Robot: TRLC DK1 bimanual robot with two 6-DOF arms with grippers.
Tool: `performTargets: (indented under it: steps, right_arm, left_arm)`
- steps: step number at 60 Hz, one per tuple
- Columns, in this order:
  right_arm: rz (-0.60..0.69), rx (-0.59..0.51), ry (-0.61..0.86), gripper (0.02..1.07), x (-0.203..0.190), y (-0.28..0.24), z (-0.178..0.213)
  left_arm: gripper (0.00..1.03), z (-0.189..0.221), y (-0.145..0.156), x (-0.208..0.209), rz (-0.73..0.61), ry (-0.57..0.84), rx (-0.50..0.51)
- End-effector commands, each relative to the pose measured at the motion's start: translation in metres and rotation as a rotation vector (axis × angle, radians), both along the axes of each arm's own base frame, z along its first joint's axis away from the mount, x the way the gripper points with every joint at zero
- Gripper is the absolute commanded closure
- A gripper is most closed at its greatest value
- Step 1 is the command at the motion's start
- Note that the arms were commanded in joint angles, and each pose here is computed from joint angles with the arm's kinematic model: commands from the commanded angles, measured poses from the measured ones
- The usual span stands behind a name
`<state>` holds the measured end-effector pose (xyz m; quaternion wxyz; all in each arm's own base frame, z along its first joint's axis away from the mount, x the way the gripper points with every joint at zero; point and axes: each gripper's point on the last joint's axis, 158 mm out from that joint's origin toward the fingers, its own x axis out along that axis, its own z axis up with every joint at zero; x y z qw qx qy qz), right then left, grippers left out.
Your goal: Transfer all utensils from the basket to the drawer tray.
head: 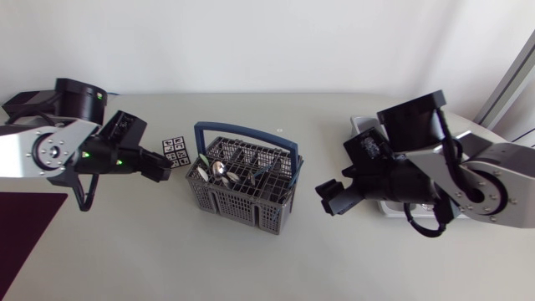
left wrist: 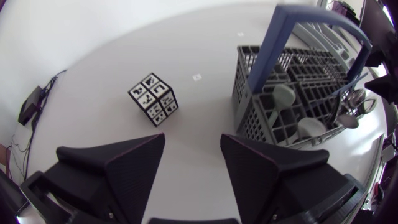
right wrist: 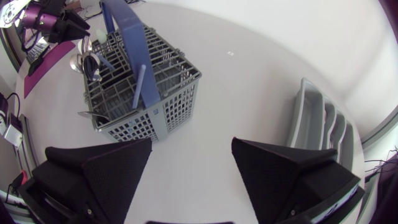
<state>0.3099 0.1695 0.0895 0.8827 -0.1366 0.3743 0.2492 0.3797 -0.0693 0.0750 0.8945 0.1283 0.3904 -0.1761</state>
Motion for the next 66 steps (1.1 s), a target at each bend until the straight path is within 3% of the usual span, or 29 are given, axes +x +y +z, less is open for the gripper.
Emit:
performTargets:
  steps: [1,5,9,11,28,51,66]
  right_arm:
    - [-0.001,0.0,0.046,0.3,0.001,0.008,-0.015]
    - [0.008,0.004,0.041,0.42,0.004,0.014,-0.016]
    - [0.037,0.039,0.02,0.63,0.007,0.025,-0.01]
    - [0.045,0.053,0.011,0.65,0.009,0.029,-0.007]
    - [0.083,0.079,0.028,0.67,0.029,0.054,-0.011]
    - [0.008,0.091,0.015,0.66,0.084,0.039,-0.015]
    - [0.041,0.086,0.039,0.67,0.059,0.046,-0.017]
  left_arm:
    - [0.45,-0.011,-0.004,0.012,-0.039,0.029,0.008]
    - [0.52,-0.018,-0.014,0.014,-0.068,0.046,-0.014]
    - [0.52,-0.024,-0.027,0.013,-0.101,0.065,-0.027]
    - [0.52,-0.025,-0.032,0.012,-0.118,0.069,-0.037]
    - [0.52,-0.036,-0.062,-0.009,-0.211,0.109,-0.065]
    - [0.52,-0.037,-0.079,-0.032,-0.274,0.117,-0.071]
    - [0.49,-0.033,-0.074,-0.026,-0.256,0.1,-0.075]
